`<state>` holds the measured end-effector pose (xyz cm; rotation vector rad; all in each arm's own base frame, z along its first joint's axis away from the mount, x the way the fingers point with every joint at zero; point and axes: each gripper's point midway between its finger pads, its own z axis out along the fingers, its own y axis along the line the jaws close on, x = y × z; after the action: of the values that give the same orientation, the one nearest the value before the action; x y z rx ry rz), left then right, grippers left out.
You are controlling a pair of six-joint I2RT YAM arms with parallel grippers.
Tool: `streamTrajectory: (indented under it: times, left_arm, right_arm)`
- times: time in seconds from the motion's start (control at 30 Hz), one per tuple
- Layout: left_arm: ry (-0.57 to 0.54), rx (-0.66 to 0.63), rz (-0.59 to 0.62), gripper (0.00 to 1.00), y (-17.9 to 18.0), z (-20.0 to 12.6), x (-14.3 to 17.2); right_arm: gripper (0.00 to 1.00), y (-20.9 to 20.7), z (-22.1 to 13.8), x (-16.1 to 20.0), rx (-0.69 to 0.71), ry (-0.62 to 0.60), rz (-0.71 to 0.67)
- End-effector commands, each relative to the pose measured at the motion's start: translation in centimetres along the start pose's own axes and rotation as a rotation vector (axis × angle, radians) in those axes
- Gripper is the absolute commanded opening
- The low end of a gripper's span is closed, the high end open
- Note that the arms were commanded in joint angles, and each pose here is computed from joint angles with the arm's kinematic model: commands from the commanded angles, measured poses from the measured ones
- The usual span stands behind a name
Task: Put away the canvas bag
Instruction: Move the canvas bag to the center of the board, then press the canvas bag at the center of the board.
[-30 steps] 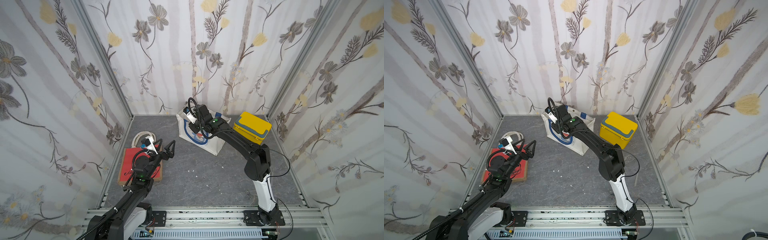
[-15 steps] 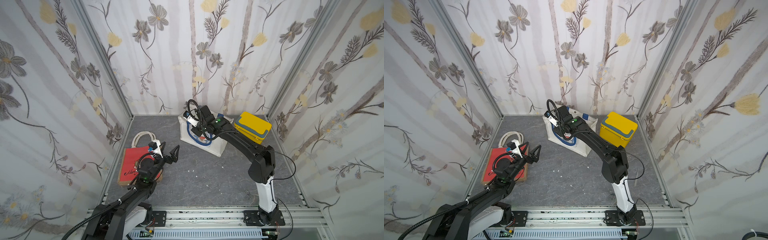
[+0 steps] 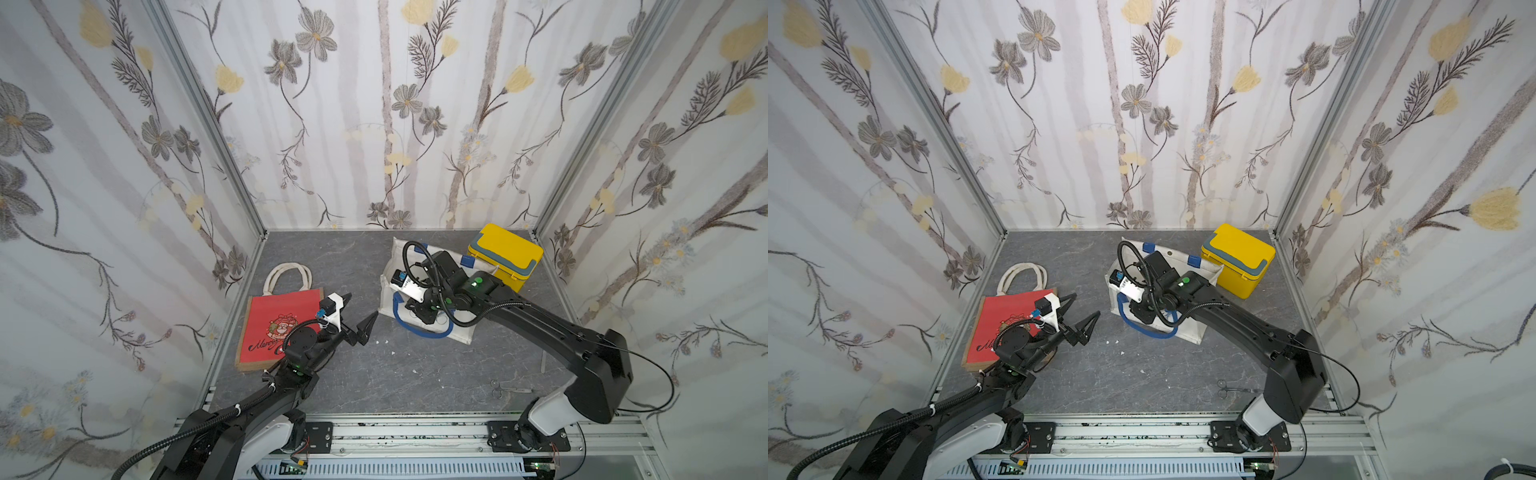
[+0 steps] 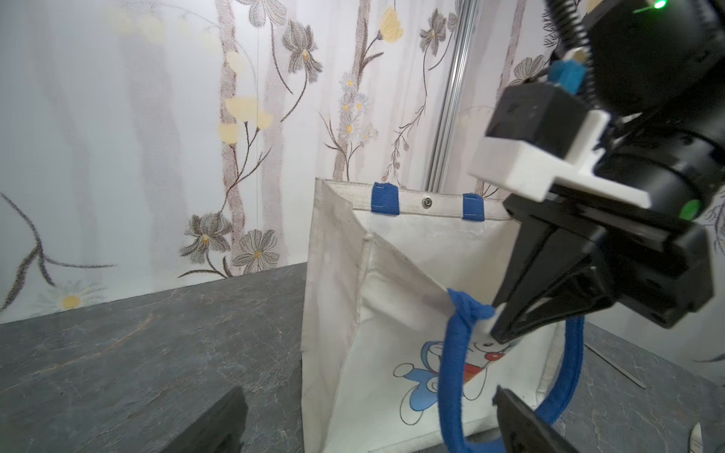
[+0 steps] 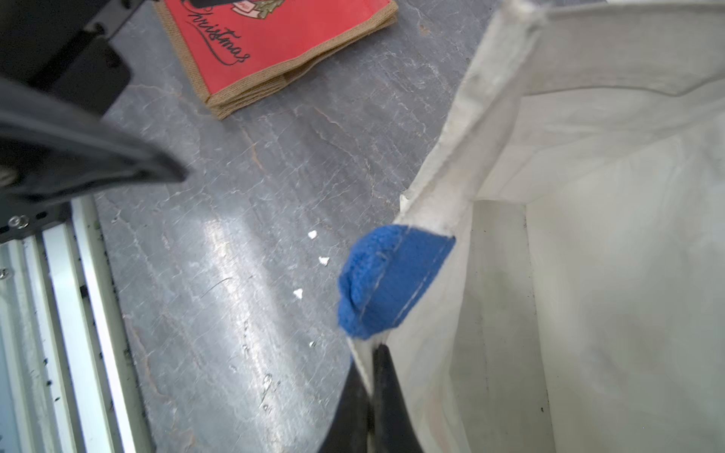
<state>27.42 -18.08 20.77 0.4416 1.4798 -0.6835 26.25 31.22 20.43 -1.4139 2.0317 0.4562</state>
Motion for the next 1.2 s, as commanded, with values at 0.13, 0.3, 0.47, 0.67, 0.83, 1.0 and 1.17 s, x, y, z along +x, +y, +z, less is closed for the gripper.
streamTrajectory:
  times: [0.13,0.3,0.47,0.67,0.83,1.0,1.17]
  left_arm:
    - [0.039,0.177,0.099,1.00,-4.7,1.5,-0.1]
    - [0.076,0.244,0.088,0.96,-6.2,2.1,0.8]
    - [0.087,0.340,0.010,0.76,-7.9,2.2,1.2]
    - [0.070,0.406,-0.016,0.57,-9.7,2.7,0.8]
    - [0.106,0.453,-0.043,0.56,-10.4,3.5,1.7]
    - [0.130,0.458,-0.058,0.52,-10.4,4.0,3.1]
    - [0.139,0.484,-0.072,0.45,-11.1,4.4,3.9]
  right_arm:
    - [0.00,1.6,-4.2,-0.5,0.017,-0.148,-0.059]
    - [0.01,2.5,-5.0,0.6,0.010,-0.164,-0.084]
    - [0.03,2.6,-5.7,1.6,0.029,-0.144,-0.101]
    - [0.12,2.7,-6.2,1.2,0.028,-0.170,-0.104]
    - [0.27,2.4,-6.0,1.1,0.038,-0.174,-0.101]
    - [0.33,1.8,-5.5,1.4,0.058,-0.162,-0.089]
    - [0.36,1.4,-5.3,1.8,0.073,-0.163,-0.074]
